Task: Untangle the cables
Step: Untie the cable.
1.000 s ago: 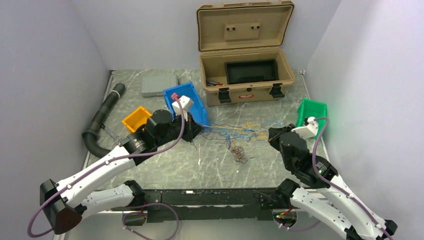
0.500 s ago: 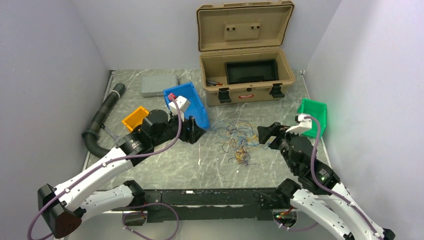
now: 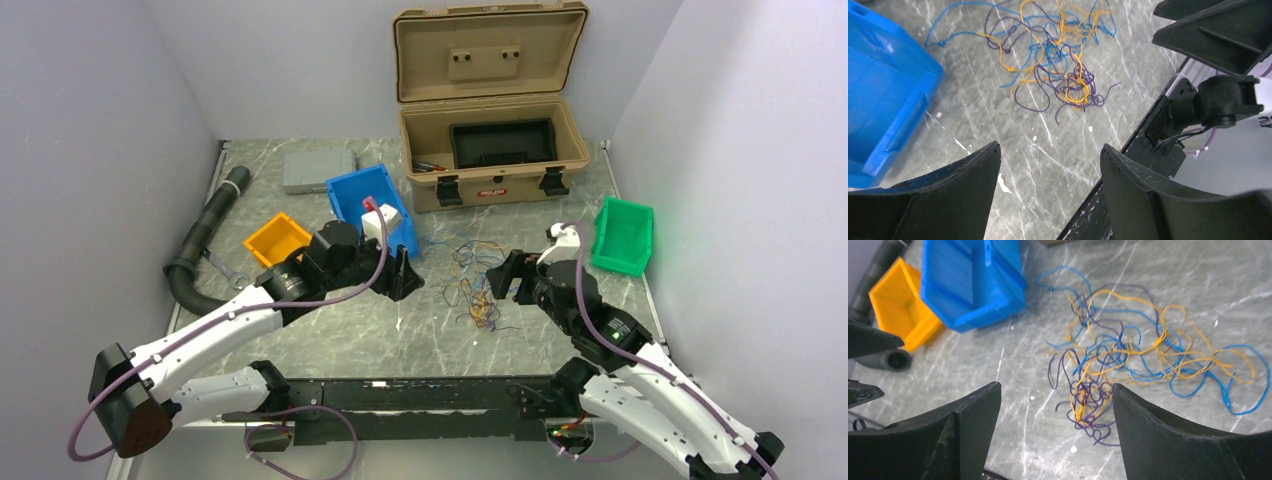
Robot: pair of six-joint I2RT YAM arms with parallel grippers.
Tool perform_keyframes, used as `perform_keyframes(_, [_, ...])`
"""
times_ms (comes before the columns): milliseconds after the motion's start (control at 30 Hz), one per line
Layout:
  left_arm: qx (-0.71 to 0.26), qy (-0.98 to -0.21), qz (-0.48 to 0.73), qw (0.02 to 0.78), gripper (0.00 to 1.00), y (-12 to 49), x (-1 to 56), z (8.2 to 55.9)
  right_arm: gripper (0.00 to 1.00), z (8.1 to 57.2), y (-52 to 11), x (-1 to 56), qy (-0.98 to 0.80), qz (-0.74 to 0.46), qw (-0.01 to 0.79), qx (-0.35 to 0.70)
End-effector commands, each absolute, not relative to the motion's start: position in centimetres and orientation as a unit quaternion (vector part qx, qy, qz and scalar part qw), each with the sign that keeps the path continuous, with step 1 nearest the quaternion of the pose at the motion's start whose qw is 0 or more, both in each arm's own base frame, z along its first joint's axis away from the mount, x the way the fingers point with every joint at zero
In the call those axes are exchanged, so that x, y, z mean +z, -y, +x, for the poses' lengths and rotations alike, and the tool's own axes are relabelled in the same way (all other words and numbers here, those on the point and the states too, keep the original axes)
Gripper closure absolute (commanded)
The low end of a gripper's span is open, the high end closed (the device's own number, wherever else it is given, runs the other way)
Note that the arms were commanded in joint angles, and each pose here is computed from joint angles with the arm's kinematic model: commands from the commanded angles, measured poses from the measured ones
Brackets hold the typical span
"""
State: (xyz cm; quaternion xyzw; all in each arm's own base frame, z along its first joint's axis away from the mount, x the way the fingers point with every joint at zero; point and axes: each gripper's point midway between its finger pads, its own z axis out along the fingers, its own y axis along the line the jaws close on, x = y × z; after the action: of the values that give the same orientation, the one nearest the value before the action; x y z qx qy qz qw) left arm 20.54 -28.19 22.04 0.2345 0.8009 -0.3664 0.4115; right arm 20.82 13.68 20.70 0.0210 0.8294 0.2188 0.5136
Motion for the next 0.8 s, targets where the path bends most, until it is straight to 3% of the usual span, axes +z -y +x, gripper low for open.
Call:
perform_keyframes(0, [-0.383, -0.806, 0.241, 0.382, 0.25, 29.4, 20.8, 19.5, 0.17, 20.5, -15.3, 18.3, -0.846, 0.026, 0.472, 0.245])
perform_keyframes(433, [-0.397, -0.797, 0.276, 0.363, 0.26, 32.5, 18.4, 19.8, 0.16, 20.7, -15.2, 14.6, -0.871, 0.051, 0.438, 0.218])
perform_keyframes(767, [-0.4, -0.748, 0.335, 0.409, 0.26, 34.3, 17.8, 21.2, 0.16, 20.4, -15.2, 13.1, -0.883, 0.072, 0.413, 0.212])
